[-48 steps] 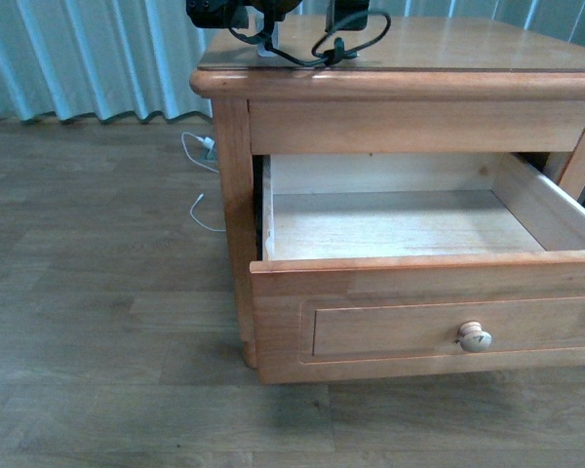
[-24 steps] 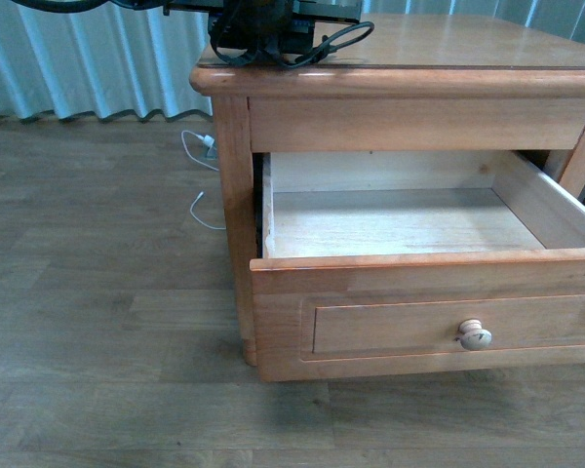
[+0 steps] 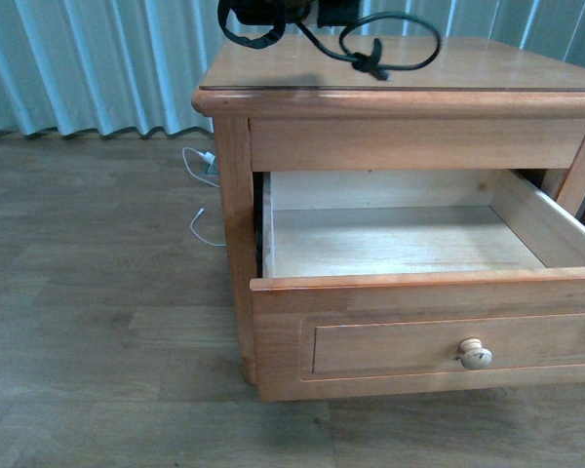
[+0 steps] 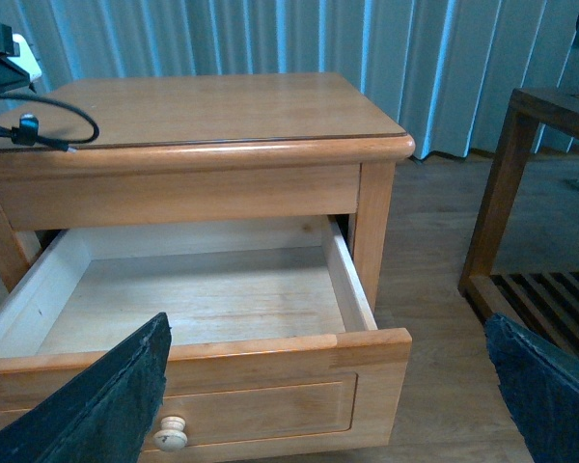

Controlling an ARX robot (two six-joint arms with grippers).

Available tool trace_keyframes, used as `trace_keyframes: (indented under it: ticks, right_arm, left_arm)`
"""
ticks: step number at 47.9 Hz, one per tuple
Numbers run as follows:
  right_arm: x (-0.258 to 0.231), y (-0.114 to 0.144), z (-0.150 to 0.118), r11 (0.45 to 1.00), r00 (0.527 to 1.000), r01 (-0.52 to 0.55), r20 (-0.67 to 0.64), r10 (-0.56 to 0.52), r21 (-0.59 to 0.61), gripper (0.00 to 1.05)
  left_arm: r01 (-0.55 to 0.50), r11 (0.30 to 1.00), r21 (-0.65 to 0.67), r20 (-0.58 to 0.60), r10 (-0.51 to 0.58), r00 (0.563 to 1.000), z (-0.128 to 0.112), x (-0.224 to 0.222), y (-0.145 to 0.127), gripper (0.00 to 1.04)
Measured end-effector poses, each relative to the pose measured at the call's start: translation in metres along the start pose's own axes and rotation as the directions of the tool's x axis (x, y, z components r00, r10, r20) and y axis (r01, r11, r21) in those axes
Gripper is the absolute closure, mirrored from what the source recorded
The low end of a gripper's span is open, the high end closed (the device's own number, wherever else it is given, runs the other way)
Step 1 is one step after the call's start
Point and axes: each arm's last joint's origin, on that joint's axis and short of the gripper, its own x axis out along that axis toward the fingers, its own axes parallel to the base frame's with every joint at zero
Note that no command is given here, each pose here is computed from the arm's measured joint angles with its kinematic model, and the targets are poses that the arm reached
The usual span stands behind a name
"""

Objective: Put charger into drawer

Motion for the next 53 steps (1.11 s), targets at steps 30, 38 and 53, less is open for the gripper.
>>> trace_keyframes:
  ticks: [30,38,53]
  right_arm:
    - [0.000,0.000,0.000,1.000,1.000,0.000,0.000,0.000,0.000,0.08]
    - [0.000,0.000,0.000,1.000,1.000,0.000,0.000,0.000,0.000,0.08]
    - [0.000,0.000,0.000,1.000,1.000,0.000,0.000,0.000,0.000,0.08]
  left_arm:
    - [0.199,0.980,-0.009,-0.137,-0.198,0.971,-0.077,-0.002,-0.075,0.82]
    - [0.177,0.984,0.001,-0.197,-0.174,0.965,-0.100,0.016,-0.077,0.82]
    - [0.140,0.990,-0.017,-0.194,-0.141,0.971,-0.106,0.033,-0.071,0.42]
